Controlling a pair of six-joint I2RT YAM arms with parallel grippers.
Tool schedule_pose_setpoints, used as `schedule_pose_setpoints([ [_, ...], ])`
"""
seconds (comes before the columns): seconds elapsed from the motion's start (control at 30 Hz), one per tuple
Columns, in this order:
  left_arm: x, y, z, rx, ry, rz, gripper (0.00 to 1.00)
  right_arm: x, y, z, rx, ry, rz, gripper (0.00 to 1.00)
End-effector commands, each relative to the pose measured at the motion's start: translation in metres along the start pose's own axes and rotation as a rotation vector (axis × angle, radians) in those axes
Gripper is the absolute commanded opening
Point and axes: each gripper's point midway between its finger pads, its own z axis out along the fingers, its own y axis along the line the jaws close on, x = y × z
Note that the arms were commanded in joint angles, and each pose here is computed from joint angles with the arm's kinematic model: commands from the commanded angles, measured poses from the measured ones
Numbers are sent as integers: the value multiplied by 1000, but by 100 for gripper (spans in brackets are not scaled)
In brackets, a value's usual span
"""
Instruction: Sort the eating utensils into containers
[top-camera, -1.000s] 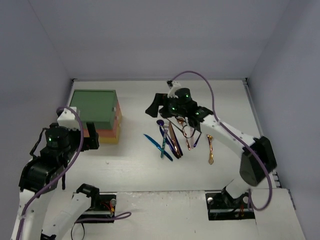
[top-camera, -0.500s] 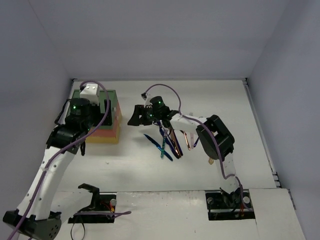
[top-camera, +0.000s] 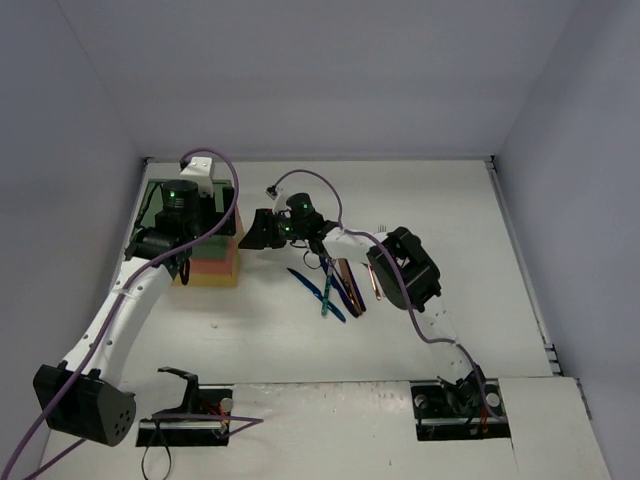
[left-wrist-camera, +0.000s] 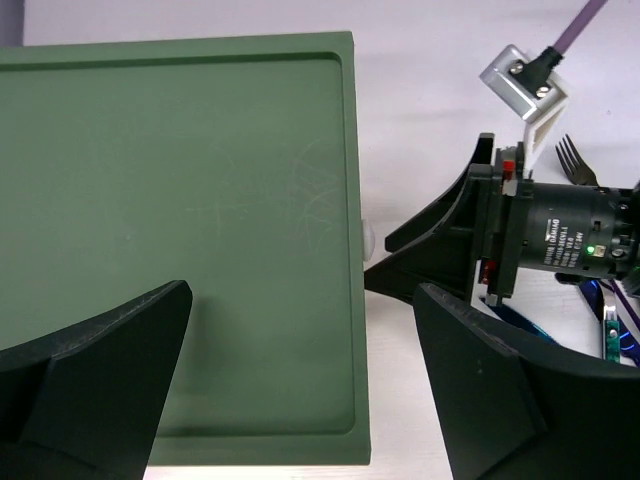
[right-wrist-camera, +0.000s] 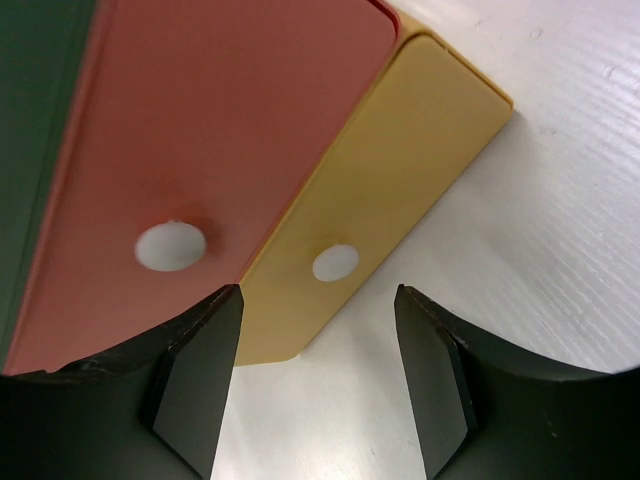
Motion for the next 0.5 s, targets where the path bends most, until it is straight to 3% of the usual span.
schedule_pose_setpoints([
  [0.0,-17,-6,9,34,-73,-4,92,-31,43,4,-146,-67,-74,59],
  [0.47,8,-5,26,20,34,-4,87,-22,44,16,-228,-50,-54,55],
])
